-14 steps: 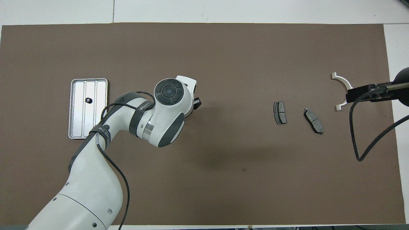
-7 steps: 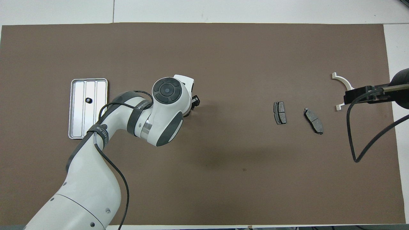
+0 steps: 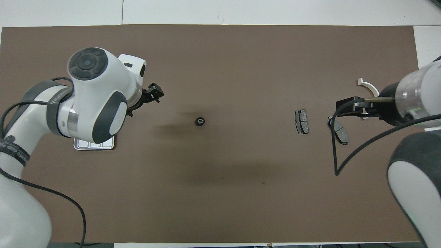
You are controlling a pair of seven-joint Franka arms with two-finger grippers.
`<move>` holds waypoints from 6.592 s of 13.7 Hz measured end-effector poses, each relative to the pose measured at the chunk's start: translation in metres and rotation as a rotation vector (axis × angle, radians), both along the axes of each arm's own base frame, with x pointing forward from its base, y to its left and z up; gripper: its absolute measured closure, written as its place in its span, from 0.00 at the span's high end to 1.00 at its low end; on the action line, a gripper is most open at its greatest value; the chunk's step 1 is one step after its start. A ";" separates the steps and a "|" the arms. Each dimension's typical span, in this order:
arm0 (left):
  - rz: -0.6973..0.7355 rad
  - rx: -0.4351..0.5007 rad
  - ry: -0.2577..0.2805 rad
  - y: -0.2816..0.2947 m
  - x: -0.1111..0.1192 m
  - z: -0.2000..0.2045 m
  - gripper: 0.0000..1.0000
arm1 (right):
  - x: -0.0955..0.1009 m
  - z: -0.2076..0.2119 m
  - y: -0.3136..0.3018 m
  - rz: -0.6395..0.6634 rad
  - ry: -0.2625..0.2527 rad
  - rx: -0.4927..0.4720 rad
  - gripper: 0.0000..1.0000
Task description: Place bearing gear from tray to pile
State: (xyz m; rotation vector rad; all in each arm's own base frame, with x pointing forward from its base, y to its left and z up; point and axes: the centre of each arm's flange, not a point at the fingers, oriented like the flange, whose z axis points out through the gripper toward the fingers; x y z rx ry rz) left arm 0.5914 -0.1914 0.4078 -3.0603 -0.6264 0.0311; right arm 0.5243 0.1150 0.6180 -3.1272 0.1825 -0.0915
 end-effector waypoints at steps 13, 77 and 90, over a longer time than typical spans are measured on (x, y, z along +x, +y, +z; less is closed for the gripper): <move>-0.320 -0.005 -0.040 0.206 0.015 -0.047 1.00 | 0.014 -0.202 0.277 -0.364 0.016 0.065 1.00; -0.277 -0.004 -0.087 0.187 0.018 -0.113 0.70 | 0.155 -0.174 -0.087 0.230 0.034 -0.016 0.35; -0.269 -0.008 -0.077 0.187 0.020 -0.103 0.24 | 0.151 -0.327 -0.110 0.215 -0.040 0.020 0.35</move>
